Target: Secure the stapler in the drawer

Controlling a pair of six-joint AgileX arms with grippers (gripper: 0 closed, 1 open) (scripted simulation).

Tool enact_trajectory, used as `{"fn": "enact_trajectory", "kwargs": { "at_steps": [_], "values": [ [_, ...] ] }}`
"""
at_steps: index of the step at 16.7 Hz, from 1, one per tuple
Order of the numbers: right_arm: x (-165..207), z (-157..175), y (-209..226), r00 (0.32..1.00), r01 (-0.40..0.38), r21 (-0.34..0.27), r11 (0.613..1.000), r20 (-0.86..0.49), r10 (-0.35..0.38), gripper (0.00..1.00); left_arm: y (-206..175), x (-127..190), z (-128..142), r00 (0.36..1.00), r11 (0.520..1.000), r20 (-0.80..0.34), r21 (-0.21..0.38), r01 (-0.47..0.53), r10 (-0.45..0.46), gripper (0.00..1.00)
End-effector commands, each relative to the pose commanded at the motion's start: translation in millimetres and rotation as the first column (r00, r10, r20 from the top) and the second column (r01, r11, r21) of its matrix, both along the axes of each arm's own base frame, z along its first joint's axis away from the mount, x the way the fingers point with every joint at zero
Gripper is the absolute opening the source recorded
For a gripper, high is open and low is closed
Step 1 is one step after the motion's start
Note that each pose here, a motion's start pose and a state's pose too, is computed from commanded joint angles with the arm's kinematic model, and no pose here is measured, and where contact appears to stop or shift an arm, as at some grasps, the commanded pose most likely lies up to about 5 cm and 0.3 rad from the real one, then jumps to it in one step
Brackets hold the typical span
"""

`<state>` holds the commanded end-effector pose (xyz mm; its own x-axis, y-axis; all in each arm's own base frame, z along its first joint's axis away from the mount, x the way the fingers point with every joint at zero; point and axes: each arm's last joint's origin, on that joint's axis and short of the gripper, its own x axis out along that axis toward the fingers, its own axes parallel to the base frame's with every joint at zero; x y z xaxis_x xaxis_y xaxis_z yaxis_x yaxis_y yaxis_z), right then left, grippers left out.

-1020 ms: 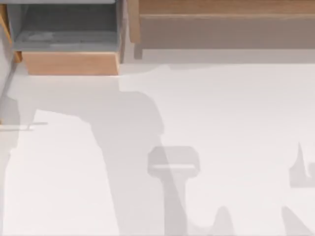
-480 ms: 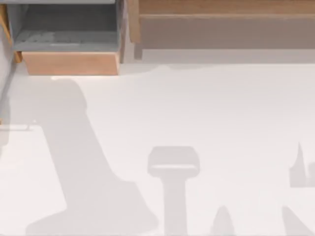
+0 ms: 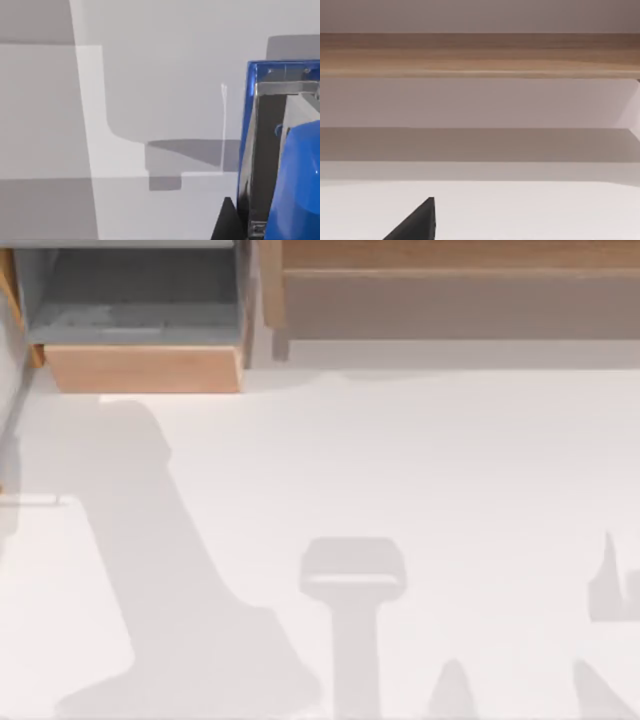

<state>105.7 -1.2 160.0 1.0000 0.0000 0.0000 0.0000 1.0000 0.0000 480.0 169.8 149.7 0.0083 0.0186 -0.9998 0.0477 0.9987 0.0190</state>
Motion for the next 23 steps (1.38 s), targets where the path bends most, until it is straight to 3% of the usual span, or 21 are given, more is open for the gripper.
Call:
{"fn": "enact_trajectory", "kwargs": {
  "at_steps": [4,17,23],
  "values": [
    [0.0,0.0,0.0,1.0,0.0,0.0,1.0,0.0,0.0,1.0,0.2,-0.3,-0.6,1.0,1.0,0.0,-0.001,-0.001,0.001,0.0],
    [0.0,0.0,0.0,1.0,0.0,0.0,1.0,0.0,0.0,1.0,0.2,-0.3,-0.6,1.0,1.0,0.0,-0.001,-0.001,0.001,0.98],
    [0.0,0.0,0.0,1.0,0.0,0.0,1.0,0.0,0.0,1.0,0.2,-0.3,-0.6,1.0,1.0,0.0,-0.001,-0.001,0.001,1.0]
  ]
}}
